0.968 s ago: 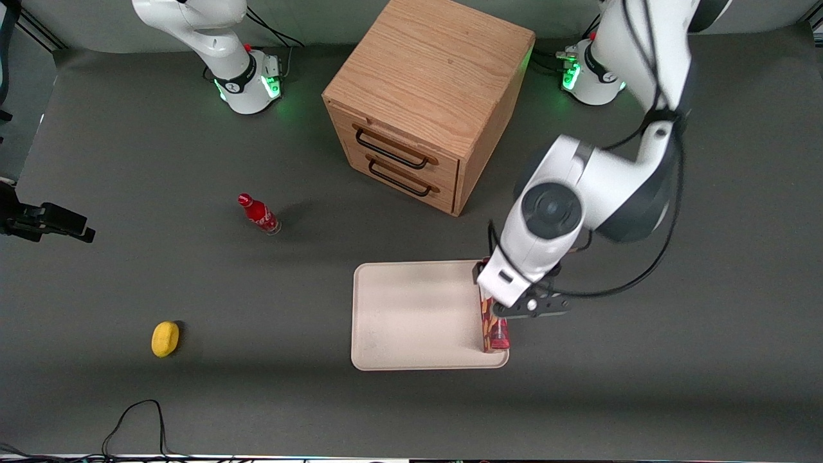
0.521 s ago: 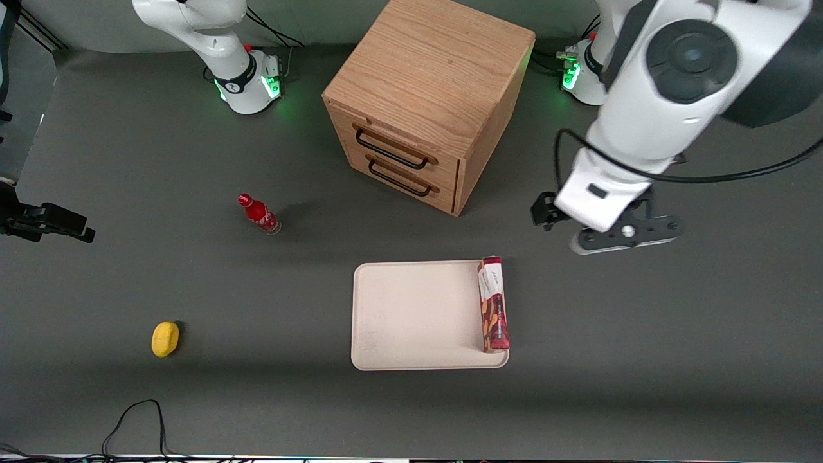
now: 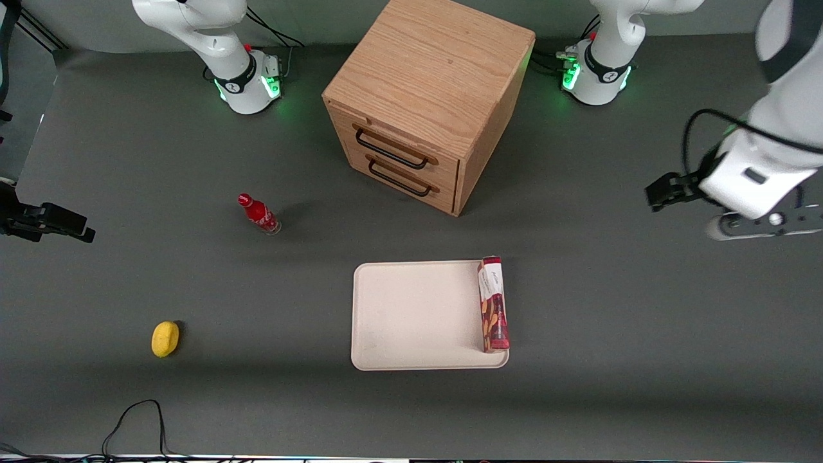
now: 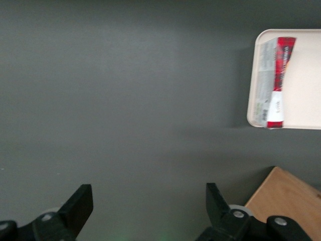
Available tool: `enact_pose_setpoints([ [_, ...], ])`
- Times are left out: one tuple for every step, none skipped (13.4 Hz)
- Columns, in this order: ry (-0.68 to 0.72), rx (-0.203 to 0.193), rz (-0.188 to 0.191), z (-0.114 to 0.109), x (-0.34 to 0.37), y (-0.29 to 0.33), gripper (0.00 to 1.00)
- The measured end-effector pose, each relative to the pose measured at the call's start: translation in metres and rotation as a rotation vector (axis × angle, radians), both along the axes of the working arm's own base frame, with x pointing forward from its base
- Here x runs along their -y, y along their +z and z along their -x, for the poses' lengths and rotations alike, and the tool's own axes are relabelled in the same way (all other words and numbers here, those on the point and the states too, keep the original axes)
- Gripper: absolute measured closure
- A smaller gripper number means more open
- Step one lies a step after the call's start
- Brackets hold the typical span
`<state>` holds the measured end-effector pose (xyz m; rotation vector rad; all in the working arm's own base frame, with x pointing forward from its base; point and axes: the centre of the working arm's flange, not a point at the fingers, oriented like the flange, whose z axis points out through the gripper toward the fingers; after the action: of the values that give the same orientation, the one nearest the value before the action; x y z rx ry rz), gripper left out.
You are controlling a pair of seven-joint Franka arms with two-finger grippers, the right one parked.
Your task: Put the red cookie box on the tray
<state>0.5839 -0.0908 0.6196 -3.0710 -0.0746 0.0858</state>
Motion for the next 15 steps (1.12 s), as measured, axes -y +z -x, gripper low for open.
enact_pose_setpoints([
  [-0.011,0.000,0.009,0.004,-0.019,0.004,0.00],
  [-0.019,-0.001,0.017,0.006,-0.035,0.005,0.00],
  [-0.025,-0.001,0.022,0.008,-0.045,0.003,0.00],
  [-0.027,0.006,0.025,0.007,-0.051,-0.003,0.00],
  [-0.028,0.016,0.027,0.006,-0.054,-0.009,0.00],
  [-0.027,0.022,0.027,0.006,-0.056,-0.015,0.00],
  [-0.023,0.028,0.028,0.006,-0.059,-0.019,0.00],
  [-0.018,0.036,0.028,0.007,-0.063,-0.019,0.00],
  [-0.014,0.045,0.029,0.008,-0.067,-0.018,0.00],
  [-0.014,0.060,0.030,0.010,-0.070,-0.017,0.00],
  [-0.016,0.070,0.031,0.014,-0.070,-0.018,0.00],
  [-0.017,0.073,0.031,0.018,-0.069,-0.019,0.00],
  [-0.017,0.076,0.031,0.021,-0.069,-0.020,0.00],
  [-0.012,0.082,0.031,0.022,-0.072,-0.018,0.00],
  [-0.005,0.085,0.031,0.023,-0.076,-0.016,0.00],
])
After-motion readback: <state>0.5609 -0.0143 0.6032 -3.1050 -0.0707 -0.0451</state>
